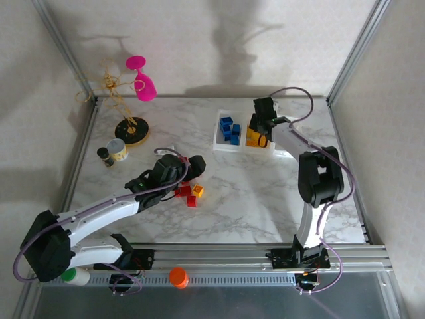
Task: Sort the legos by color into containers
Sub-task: Place the lego in the container, then pick up the lego from the center of the table.
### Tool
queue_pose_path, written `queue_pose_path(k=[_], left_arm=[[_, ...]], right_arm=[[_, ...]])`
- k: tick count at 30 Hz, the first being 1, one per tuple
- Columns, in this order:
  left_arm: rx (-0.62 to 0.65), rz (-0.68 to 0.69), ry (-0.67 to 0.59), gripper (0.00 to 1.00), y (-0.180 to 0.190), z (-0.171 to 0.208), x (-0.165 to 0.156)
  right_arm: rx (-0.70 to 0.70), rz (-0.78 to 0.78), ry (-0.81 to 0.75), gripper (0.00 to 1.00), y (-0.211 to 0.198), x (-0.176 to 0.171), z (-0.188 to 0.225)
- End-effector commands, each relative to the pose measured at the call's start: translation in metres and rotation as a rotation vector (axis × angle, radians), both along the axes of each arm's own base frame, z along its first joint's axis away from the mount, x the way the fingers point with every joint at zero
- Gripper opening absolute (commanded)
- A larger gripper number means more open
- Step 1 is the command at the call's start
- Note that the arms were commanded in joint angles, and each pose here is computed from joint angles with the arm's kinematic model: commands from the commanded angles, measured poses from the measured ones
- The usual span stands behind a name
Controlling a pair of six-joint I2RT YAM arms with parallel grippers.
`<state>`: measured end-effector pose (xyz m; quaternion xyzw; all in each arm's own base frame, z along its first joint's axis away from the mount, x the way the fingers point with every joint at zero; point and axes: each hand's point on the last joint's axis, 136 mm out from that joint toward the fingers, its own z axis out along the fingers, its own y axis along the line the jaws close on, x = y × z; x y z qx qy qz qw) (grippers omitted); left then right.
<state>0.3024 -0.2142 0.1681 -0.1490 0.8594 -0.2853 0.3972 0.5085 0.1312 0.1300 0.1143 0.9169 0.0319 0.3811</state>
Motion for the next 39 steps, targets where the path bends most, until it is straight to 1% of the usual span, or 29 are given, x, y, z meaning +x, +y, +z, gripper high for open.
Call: queue_pose_path(k=[1, 4, 6, 8, 11, 15, 18, 21, 24, 28, 30, 32, 36, 39], left_arm=[[-0.013, -0.017, -0.04, 1.0, -0.007, 0.016, 0.009], [-0.009, -0.02, -0.042, 1.0, -0.008, 0.017, 0.011], [-0.007, -0.02, -0.043, 1.0, -0.008, 0.017, 0.011], [-0.006, -0.019, -0.045, 1.0, -0.007, 0.018, 0.011], [-0.006, -0.017, -0.056, 1.0, -0.005, 0.022, 0.011], [-0.004, -0.004, -0.071, 1.0, 0.001, 0.029, 0.01], [-0.007, 0.01, -0.079, 1.0, 0.007, 0.033, 0.006], [-0.009, 0.028, -0.079, 1.0, 0.016, 0.035, 0.001], [-0.006, 0.049, -0.076, 1.0, 0.027, 0.033, -0.007], [0.009, 0.091, -0.065, 1.0, 0.047, 0.027, -0.019], [0.02, 0.109, -0.056, 1.0, 0.056, 0.022, -0.026], [0.025, 0.129, -0.049, 1.0, 0.065, 0.019, -0.032], [0.032, 0.165, -0.041, 1.0, 0.082, 0.014, -0.044], [0.037, 0.187, -0.033, 1.0, 0.093, 0.01, -0.053]], right_arm=[[-0.04, 0.005, -0.018, 0.49, -0.005, 0.018, 0.003], [-0.05, -0.002, -0.016, 0.53, -0.009, 0.023, 0.002], [-0.039, 0.009, -0.035, 0.59, -0.006, 0.023, 0.01], [-0.026, 0.021, -0.053, 0.62, -0.005, 0.02, 0.019], [-0.011, 0.036, -0.073, 0.65, -0.003, 0.015, 0.033], [0.016, 0.081, -0.086, 0.66, 0.01, -0.002, 0.05], [0.044, 0.138, -0.087, 0.68, 0.031, -0.027, 0.056], [0.055, 0.197, -0.059, 0.7, 0.055, -0.058, 0.051], [0.075, 0.258, -0.018, 0.72, 0.081, -0.093, 0.039], [0.146, 0.345, 0.059, 0.74, 0.12, -0.141, 0.018], [0.146, 0.379, 0.08, 0.76, 0.138, -0.165, 0.01], [0.15, 0.446, 0.085, 0.78, 0.159, -0.188, 0.005], [0.186, 0.534, 0.143, 0.8, 0.187, -0.224, -0.011], [0.15, 0.532, 0.187, 0.82, 0.199, -0.245, -0.025]])
